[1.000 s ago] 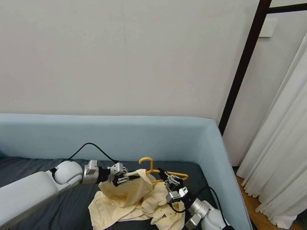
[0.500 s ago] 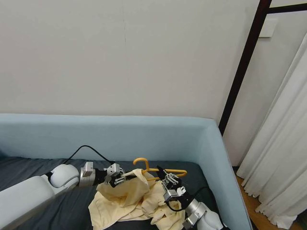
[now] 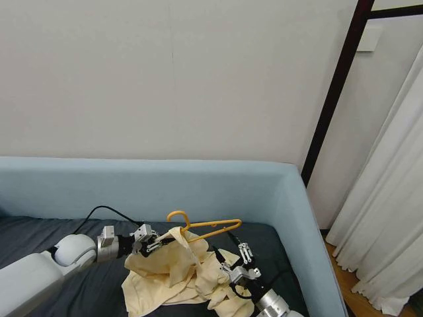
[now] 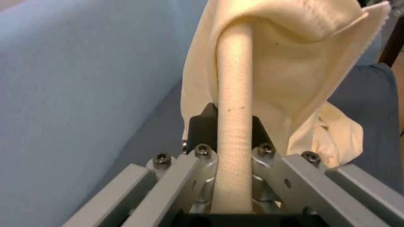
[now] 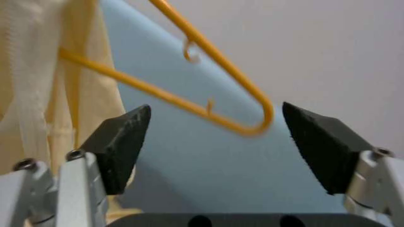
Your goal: Pick up the clothes from the sofa and hang them on the clothes hanger.
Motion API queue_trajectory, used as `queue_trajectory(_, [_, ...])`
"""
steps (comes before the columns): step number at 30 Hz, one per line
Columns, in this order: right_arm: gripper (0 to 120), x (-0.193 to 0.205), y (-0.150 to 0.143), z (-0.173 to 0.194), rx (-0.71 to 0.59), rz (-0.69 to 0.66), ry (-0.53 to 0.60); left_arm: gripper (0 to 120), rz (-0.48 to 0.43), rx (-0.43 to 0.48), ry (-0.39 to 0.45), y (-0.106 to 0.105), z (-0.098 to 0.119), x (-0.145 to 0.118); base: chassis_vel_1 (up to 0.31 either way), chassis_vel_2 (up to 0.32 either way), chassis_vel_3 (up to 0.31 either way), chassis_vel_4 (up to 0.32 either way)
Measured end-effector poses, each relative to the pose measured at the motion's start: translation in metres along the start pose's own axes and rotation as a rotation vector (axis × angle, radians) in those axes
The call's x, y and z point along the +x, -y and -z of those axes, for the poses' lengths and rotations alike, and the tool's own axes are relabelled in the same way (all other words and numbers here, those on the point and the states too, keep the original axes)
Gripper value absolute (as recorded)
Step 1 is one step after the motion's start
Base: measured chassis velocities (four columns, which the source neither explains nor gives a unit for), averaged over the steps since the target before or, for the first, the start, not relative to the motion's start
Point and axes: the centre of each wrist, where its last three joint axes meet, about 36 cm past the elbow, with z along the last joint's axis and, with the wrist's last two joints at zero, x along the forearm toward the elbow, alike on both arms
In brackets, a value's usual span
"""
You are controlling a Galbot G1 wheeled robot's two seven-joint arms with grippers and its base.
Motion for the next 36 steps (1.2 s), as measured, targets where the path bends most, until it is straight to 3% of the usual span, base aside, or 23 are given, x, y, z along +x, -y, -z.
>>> queue_trajectory(4, [99, -0.01, -0.01, 0.043, -0.326, -0.067, -0.286, 1, 0.033, -0.013, 0.006, 0.001, -0.002, 0.033, 0.0, 0.0, 0.0, 0.0])
queue_trajectory(9, [100, -0.024, -0.007, 0.062, -0.502, -0.1, -0.452, 1, 0.032, -0.016, 0.013, 0.005, -0.007, 0.047, 0.0, 0.0, 0.0, 0.0])
queue_trajectory(12, [100, -0.043, 0.004, 0.07, -0.659, -0.148, -0.621, 1, 0.022, -0.012, 0.017, 0.018, -0.018, 0.058, 0.0, 0.0, 0.0, 0.0])
queue_trajectory(13, [100, -0.051, 0.012, 0.071, -0.726, -0.171, -0.7, 1, 0.015, -0.012, 0.016, 0.022, -0.022, 0.059, 0.0, 0.0, 0.0, 0.0])
queue_trajectory(14, [100, -0.051, 0.012, 0.071, -0.726, -0.171, -0.7, 1, 0.015, -0.012, 0.016, 0.022, -0.022, 0.059, 0.0, 0.0, 0.0, 0.0])
queue_trajectory(18, [100, -0.068, 0.03, 0.061, -0.838, -0.226, -0.874, 1, -0.029, -0.004, 0.031, 0.036, -0.031, 0.049, 0.0, 0.0, 0.0, 0.0])
queue_trajectory(36, [100, -0.111, 0.018, 0.05, -0.94, -0.2, -0.934, 1, -0.056, 0.003, 0.037, 0.046, -0.041, 0.04, 0.0, 0.0, 0.0, 0.0])
